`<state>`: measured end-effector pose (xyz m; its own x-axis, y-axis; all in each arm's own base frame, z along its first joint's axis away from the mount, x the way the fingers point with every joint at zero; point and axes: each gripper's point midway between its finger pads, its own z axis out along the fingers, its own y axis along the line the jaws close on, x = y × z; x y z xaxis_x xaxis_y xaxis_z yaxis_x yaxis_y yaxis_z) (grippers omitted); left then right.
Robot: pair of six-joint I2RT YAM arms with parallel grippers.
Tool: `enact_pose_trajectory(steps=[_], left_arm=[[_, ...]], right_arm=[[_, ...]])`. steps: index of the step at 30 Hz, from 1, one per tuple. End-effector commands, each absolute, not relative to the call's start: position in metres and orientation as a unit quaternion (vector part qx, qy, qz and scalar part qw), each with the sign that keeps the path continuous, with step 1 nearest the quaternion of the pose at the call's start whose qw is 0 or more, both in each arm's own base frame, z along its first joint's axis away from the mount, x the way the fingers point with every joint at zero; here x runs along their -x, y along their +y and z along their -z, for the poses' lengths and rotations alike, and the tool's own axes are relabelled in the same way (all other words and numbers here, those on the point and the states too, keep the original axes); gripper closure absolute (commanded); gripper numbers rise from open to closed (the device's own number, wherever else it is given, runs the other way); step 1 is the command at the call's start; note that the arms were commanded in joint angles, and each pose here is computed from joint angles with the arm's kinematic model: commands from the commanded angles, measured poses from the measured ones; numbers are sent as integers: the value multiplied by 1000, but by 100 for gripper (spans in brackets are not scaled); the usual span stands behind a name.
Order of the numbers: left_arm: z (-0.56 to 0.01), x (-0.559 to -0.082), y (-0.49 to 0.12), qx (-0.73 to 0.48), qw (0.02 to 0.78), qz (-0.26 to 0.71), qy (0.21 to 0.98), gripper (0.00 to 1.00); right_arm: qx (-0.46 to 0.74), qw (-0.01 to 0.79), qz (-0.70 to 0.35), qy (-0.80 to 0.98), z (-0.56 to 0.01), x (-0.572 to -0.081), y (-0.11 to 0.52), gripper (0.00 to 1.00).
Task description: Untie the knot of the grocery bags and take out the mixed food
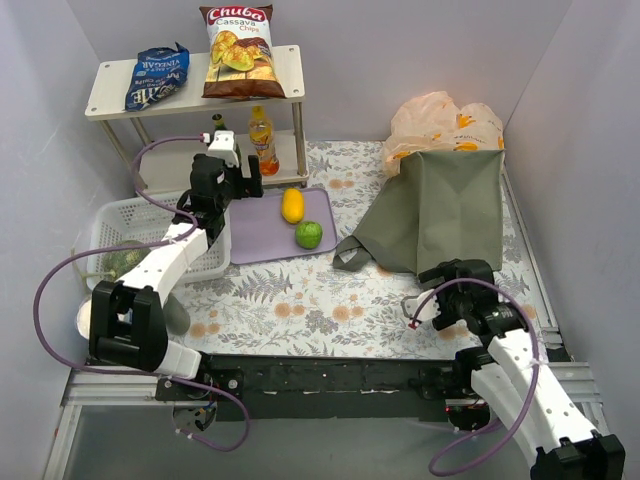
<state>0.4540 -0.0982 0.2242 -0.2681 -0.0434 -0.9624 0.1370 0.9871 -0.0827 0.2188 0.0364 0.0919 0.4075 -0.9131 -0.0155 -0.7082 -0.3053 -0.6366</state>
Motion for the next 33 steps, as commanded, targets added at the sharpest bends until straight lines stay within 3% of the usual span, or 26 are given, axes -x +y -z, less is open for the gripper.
enact_pose_trajectory(steps=[1,2,5,8,11,12,15,18,19,20,26,30,33], left_arm=[[-270,-439,-95,-43,640,72,764,2],[-272,-438,-95,-44,642,72,762,2],[-274,-433,-91,-43,647,69,758,2],[-276,-426,-91,-43,650,72,756,2],[-281,-420,-91,-46,654,76,751,2],[-283,-419,-91,-47,655,77,750,2],[-288,-413,-90,-49,658,75,747,2],[-293,-405,-91,-58,664,81,741,2],[-296,-402,-92,-58,668,84,737,2],[-301,-397,-92,-63,674,90,731,2],[-304,-377,-96,-86,678,102,723,2],[-301,-362,-102,-116,673,115,721,2],[-294,-357,-105,-124,665,124,726,2]], right_arm=[[763,342,352,419,-120,-269,32,4],[730,389,401,394,-149,-281,36,5],[719,433,406,361,-159,-284,50,14],[709,455,410,349,-170,-291,57,32],[688,468,419,363,-194,-306,56,62],[688,465,413,374,-196,-309,55,80],[683,493,354,406,-231,-311,66,98],[668,554,256,426,-294,-289,89,99],[682,534,206,456,-284,-276,91,99],[650,572,186,465,-331,-267,95,99],[589,550,63,588,-388,-241,96,99],[576,471,0,668,-350,-230,93,99],[543,448,30,709,-314,-243,77,99]])
